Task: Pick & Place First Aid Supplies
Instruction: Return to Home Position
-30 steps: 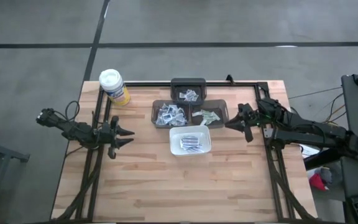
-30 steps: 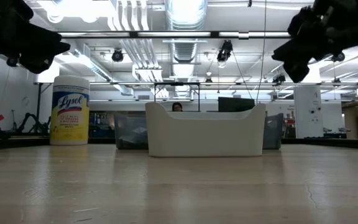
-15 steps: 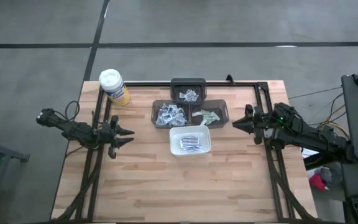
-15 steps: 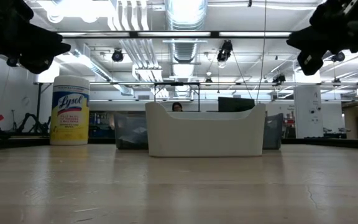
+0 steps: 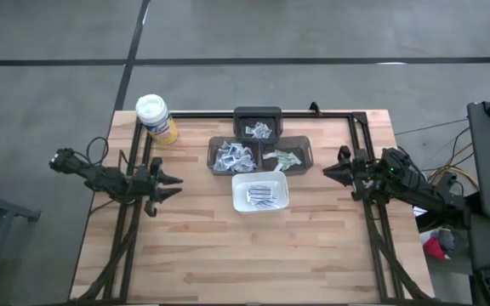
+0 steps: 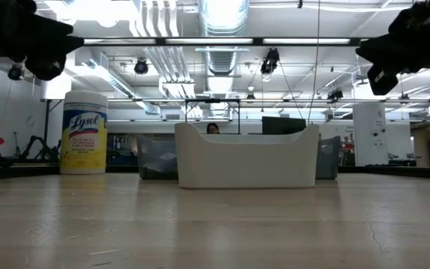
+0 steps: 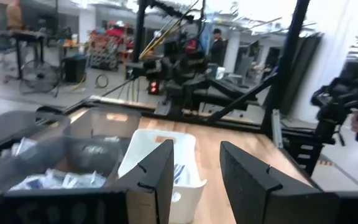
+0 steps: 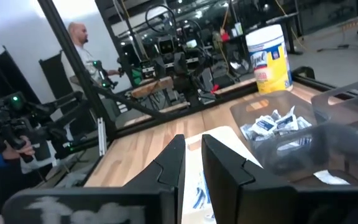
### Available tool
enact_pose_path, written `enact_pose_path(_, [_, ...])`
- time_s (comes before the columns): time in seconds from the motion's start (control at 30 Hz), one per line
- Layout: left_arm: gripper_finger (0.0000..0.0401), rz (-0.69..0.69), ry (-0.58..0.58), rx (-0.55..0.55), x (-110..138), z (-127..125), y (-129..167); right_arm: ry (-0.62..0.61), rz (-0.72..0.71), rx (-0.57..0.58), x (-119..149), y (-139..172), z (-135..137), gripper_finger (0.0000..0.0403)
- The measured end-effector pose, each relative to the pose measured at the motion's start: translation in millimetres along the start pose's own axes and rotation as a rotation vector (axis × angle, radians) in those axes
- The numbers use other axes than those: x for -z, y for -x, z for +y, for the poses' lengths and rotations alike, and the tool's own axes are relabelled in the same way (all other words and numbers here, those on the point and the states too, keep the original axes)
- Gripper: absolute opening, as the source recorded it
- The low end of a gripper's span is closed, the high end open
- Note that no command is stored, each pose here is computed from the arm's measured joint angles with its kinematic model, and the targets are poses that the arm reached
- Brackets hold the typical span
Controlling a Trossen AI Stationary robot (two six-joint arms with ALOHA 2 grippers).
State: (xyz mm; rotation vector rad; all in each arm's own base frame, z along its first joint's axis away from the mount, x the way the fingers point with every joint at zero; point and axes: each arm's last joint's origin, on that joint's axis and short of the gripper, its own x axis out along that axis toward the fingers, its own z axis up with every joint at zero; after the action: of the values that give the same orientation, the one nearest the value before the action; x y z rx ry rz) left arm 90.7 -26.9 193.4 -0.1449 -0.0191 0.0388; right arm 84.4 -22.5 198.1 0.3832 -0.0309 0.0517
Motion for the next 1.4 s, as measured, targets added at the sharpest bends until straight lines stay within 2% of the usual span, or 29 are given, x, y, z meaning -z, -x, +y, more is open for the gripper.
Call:
enact_pose_path(0.37, [0.0126,0.006,-0.02,0.009,25,2,-4,-0.01,0.034,0.016,14,-2,-7,0.0052])
enact_pose_path(0.57, [0.0126,-0.016,-0.046,-0.024,23,7,-5,-0.005,0.05,0.028,21,-4,-11,0.0052])
enact_pose_path(0.93, [0.0126,0.002,-0.086,-0.006,24,10,-6,0.061,0.043,0.024,22,-5,-12,0.0052])
enact_pose_path(1.17, [0.0126,0.006,-0.032,-0.007,25,10,-6,0.107,0.042,0.029,22,-5,-12,0.0052])
enact_pose_path(1.4, [0.0126,0.004,-0.032,-0.007,25,10,-6,0.11,0.042,0.032,22,-5,-12,0.0052])
